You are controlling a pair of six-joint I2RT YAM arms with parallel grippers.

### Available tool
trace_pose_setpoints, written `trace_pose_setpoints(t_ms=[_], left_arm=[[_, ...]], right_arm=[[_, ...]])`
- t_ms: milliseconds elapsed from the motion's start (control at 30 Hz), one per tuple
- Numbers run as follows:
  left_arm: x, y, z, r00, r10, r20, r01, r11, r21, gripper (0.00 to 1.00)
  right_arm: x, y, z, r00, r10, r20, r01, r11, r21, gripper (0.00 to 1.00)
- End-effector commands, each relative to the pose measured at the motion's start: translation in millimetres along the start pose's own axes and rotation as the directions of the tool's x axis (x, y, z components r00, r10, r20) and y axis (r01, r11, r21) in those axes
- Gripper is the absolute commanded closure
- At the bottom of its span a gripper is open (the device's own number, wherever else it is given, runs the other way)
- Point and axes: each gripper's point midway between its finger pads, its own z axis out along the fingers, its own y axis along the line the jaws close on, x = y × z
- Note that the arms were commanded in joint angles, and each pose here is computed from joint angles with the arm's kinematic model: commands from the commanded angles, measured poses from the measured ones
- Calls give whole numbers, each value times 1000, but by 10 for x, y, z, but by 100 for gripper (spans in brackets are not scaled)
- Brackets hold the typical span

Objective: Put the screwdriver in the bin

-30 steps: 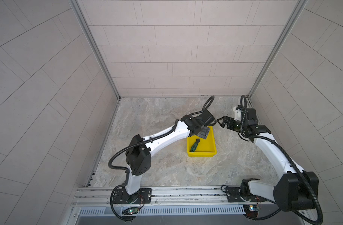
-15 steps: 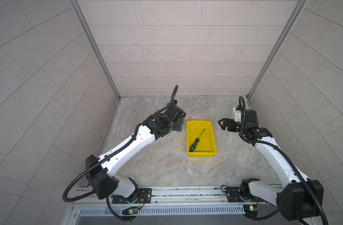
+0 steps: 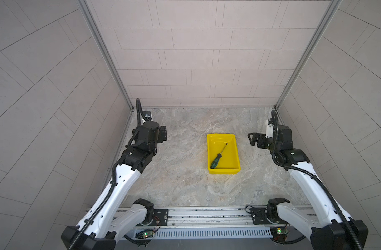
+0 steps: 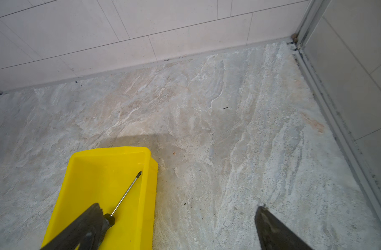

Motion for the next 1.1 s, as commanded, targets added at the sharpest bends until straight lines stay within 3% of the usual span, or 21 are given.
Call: trace_pose_setpoints(t_ms=[0,167,233,333,500,600,833,933,1067], left_arm=[[-113,-132,191,998,28,55,-31,998,49,0],[112,48,578,995,38,-94,-44,997,-70,0],[229,-11,710,991,57,-122,-63,997,-41,0],[303,-67,820,993,56,-106,-54,998,21,0],[318,213,868,998,8,-57,-7,1000,12,0],[403,153,951,993,116,1,-116,988,98,0],[713,197,1221,997,55,-46,-49,990,131,0],[902,331,1282,999,-32,-2,32,996,80,0],[1070,518,1255,997,-51,55,52,998,-20,0]], right_arm=[[-29,-167,-67,999,-6,34,3,995,96,0],[24,-259,-21,998,-65,27,61,987,145,0],[58,-272,-10,999,-36,14,34,988,153,0],[58,-273,59,998,-11,59,2,990,144,0],[98,-335,220,982,-105,156,78,983,167,0],[221,-515,326,979,-119,163,75,964,256,0],[447,-763,676,970,-178,163,110,928,357,0],[538,-796,846,967,-197,160,128,923,363,0],[553,-707,1007,963,-225,148,169,934,315,0]])
